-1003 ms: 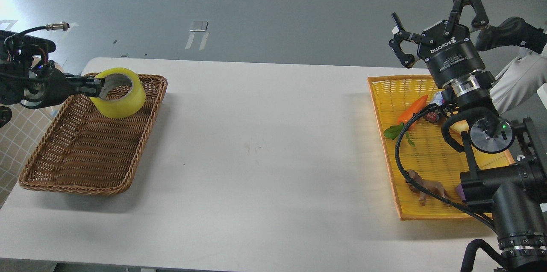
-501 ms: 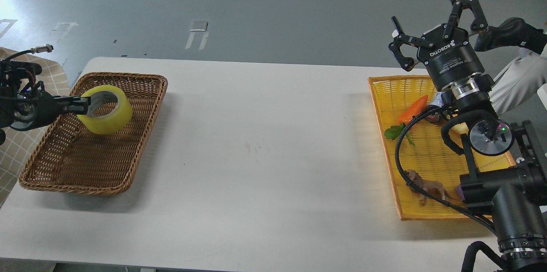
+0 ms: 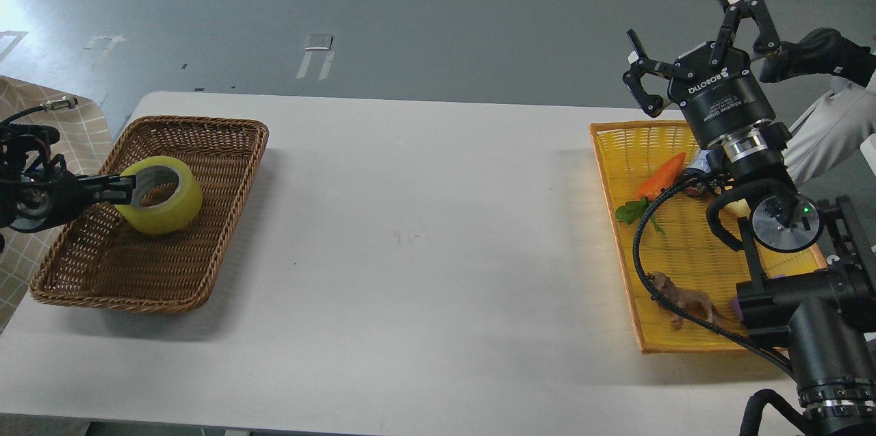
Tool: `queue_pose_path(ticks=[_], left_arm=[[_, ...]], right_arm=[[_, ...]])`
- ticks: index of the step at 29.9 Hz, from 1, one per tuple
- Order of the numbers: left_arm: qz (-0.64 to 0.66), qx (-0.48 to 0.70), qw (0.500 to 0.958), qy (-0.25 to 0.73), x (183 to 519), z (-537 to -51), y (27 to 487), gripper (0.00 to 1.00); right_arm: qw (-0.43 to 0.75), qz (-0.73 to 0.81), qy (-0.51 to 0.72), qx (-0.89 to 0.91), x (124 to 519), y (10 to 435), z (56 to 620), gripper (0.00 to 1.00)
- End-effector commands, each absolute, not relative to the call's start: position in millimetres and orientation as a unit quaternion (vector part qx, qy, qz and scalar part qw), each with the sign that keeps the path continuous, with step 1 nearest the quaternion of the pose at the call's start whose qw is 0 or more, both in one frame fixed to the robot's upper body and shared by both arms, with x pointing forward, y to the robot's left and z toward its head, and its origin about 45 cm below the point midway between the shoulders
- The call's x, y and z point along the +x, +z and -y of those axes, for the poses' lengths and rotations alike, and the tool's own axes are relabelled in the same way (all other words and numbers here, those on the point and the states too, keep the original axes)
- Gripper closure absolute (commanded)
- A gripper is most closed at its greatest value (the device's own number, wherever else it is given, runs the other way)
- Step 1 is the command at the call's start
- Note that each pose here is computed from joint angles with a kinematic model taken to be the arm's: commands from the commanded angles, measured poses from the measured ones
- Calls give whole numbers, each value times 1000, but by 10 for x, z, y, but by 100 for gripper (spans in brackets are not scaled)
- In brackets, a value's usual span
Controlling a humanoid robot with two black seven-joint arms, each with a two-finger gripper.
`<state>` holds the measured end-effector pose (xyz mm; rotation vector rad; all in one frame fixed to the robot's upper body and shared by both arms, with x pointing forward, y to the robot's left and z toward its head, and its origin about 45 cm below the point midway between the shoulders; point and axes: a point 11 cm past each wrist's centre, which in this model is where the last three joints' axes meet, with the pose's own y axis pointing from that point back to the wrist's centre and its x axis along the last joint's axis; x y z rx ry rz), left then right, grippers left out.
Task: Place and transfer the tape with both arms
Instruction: 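Lower the tape roll into the wicker basket and release it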
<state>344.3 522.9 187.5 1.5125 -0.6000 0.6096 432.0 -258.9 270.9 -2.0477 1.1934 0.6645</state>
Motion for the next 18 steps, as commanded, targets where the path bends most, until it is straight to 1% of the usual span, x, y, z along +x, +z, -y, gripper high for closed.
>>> queue_pose_path(ticks=[1,9,10,11,13,14,15,16,18], left_arm=[[260,667,645,268,3404,-5248,1834,100],[261,668,644,267,3393,-5258,1828,100],[261,669,643,268,3391,-5266,1833,91],[261,669,642,269,3394,-5268,1836,73],[261,667,644,269,3397,-5254,1832,66],[261,667,644,269,3397,-5254,1832,60],[264,665,645,269,3410,-5235,1836,51],[267,663,646,269,3414,-5227,1844,45],[278,657,645,273,3432,-5210,1879,40]], right_arm=[[333,-457,255,-784,4319,2707,2590,0],[333,-457,255,-784,4316,2699,2587,0],[333,-457,255,-785,4319,2706,2585,0],[333,-458,255,-784,4319,2702,2591,0],[333,-457,255,-784,4319,2707,2590,0],[333,-457,255,-784,4319,2707,2590,0],[333,-457,255,-784,4319,2707,2590,0],[333,-457,255,-784,4319,2707,2590,0],[334,-458,254,-784,4319,2709,2594,0]])
